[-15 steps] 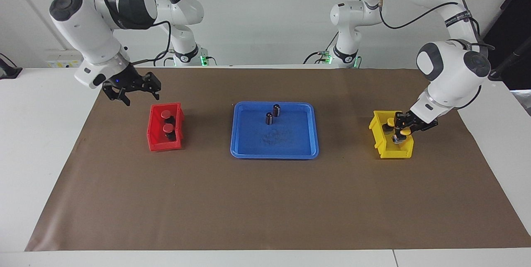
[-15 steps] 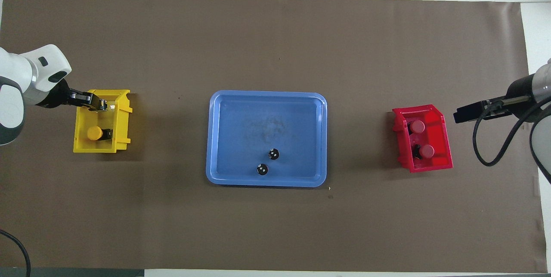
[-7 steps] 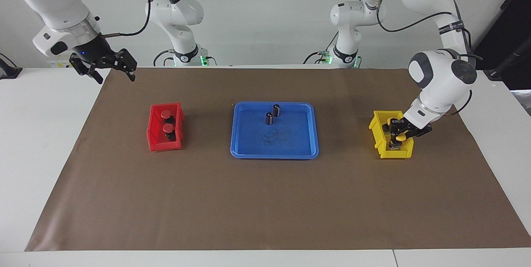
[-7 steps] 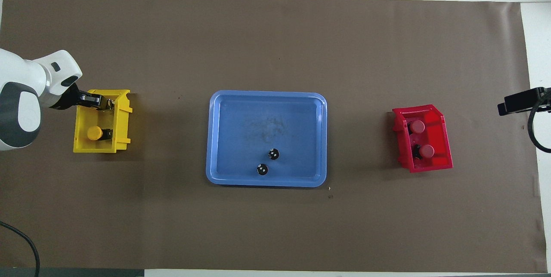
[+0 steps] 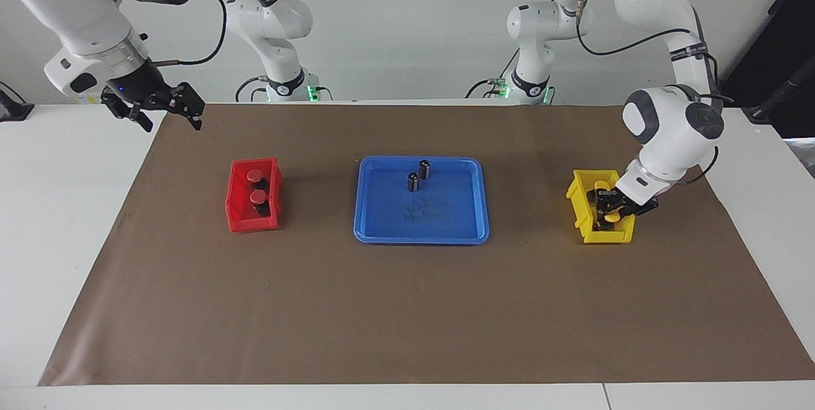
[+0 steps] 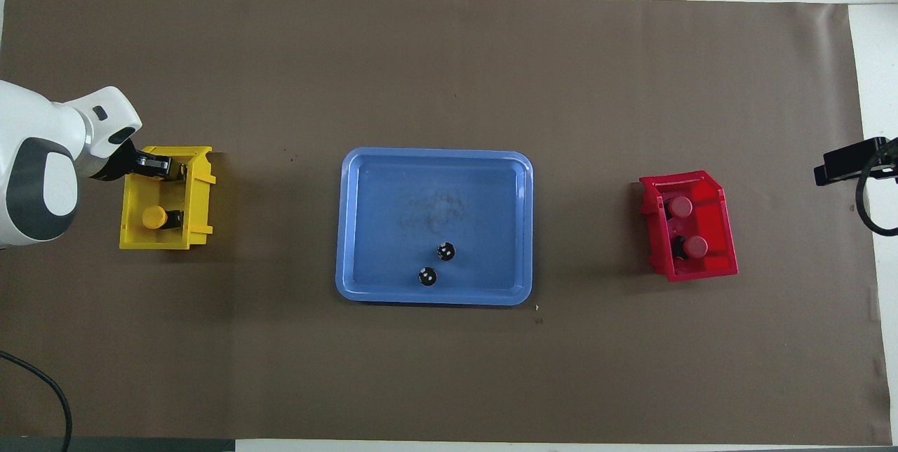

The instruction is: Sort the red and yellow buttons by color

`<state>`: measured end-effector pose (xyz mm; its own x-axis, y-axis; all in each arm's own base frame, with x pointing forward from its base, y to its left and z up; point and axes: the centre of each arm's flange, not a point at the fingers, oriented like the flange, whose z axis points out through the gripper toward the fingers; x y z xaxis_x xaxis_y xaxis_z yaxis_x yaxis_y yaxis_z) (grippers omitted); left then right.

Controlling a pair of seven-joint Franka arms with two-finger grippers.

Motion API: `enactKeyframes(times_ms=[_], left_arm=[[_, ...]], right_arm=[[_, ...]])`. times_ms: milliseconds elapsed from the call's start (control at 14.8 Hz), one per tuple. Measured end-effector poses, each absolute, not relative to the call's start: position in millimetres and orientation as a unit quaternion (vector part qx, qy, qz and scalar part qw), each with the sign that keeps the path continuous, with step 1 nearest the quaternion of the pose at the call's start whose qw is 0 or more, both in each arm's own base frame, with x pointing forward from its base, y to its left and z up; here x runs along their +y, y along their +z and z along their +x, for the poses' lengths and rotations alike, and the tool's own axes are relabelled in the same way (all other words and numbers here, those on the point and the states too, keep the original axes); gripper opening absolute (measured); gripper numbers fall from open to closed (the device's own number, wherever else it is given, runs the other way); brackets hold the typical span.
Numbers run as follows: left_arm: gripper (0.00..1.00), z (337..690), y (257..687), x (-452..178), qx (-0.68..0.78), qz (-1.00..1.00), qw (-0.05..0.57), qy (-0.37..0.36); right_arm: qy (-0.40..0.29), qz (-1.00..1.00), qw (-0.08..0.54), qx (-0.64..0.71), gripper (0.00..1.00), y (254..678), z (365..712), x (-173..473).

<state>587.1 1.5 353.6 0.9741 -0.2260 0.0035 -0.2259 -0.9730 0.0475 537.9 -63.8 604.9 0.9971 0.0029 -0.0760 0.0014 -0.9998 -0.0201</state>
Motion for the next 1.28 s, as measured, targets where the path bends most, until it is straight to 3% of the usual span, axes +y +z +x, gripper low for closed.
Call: enactKeyframes(times_ms=[1281], left_arm=[[0.58, 587.5, 355.4, 1.7, -0.113, 0.993, 0.024, 0.001]], right_arm=[[0.038, -0.999, 0.004, -0.005, 1.0, 607.6, 538.1, -60.9]])
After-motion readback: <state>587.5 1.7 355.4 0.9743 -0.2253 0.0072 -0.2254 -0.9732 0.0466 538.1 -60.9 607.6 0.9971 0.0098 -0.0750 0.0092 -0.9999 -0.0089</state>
